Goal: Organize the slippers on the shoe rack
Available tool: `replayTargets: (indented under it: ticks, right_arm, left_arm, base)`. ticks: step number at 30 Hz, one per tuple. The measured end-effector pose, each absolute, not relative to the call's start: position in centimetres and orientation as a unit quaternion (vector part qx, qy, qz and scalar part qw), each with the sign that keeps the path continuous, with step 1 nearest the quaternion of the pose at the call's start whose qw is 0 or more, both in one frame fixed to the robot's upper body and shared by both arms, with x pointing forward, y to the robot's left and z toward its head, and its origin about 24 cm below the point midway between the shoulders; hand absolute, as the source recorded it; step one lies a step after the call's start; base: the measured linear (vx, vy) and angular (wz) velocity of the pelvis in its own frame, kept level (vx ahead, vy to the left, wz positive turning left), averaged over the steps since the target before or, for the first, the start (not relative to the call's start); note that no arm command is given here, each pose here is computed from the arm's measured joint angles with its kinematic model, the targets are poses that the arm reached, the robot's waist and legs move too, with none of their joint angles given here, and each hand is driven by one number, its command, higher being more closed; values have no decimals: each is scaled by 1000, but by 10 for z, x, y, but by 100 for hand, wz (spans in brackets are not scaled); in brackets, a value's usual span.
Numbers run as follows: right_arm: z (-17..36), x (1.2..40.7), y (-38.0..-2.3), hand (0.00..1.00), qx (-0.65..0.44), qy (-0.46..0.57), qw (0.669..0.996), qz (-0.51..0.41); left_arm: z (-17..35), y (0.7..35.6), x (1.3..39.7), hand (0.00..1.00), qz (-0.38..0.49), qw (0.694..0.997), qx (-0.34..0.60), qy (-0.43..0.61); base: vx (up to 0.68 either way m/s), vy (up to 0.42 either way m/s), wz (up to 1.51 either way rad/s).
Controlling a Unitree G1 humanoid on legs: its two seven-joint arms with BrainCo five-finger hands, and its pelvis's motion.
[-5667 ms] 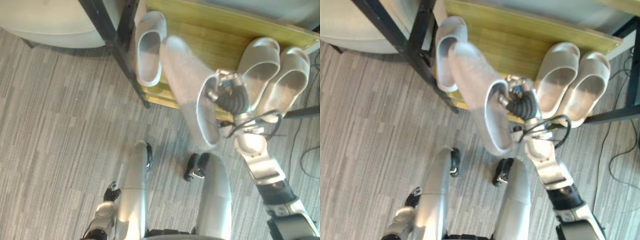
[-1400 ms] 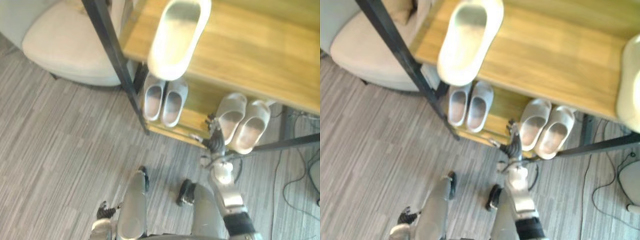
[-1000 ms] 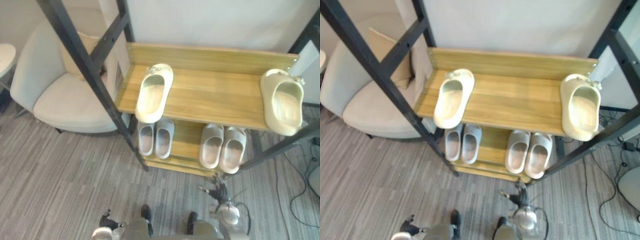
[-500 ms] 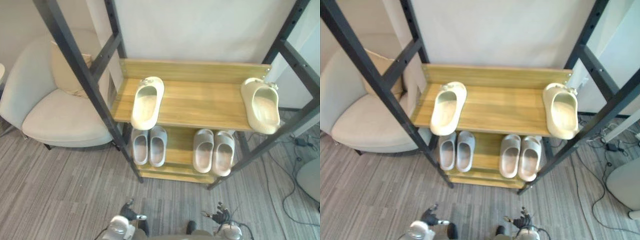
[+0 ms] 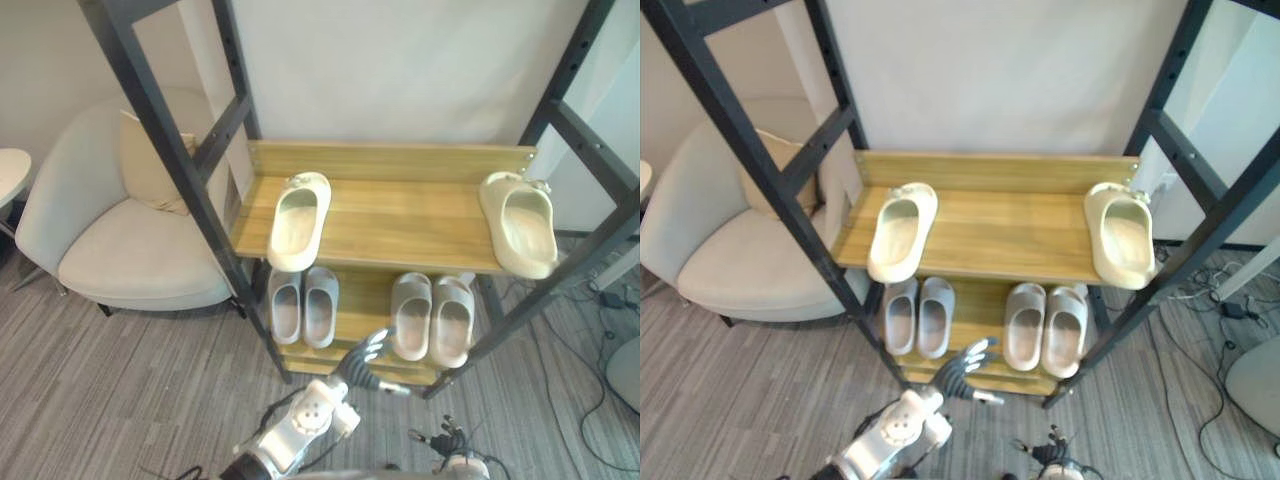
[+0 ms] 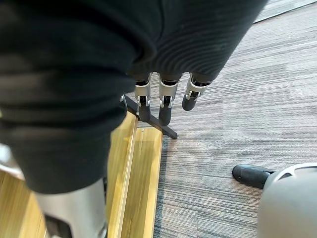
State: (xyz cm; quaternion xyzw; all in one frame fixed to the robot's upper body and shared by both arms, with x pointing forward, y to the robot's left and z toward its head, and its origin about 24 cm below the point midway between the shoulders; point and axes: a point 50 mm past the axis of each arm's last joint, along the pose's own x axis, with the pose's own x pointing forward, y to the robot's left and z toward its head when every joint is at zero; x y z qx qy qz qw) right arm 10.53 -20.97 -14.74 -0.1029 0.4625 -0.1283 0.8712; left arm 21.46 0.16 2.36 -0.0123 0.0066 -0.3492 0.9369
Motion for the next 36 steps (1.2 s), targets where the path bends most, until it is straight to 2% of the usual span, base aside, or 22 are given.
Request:
replayTargets:
  ticks: [9,18,27,36]
  right_arm:
    - [-147,109,-207,0,-110,459,874,-118]
    - [-146,111,-208,0,-119,456,875,-107]
    - [-145,114,-213,0,-125,455,876,-99]
    - [-144,117,-214,0,-117,452,879,-99]
  left_arm:
    - [95,12,247,0,-296,944,-68,-126]
    - [138,39,280,0,-209,954,-64,-206]
    - [170,96,328,0,-94,962,36,-252]
    - [191,145,354,0,-12,959,118,-256]
  base:
    - [0,0,0]
    - [-4,-1,-1]
    - [-5,-5,-5]
    - [2,-1,-1]
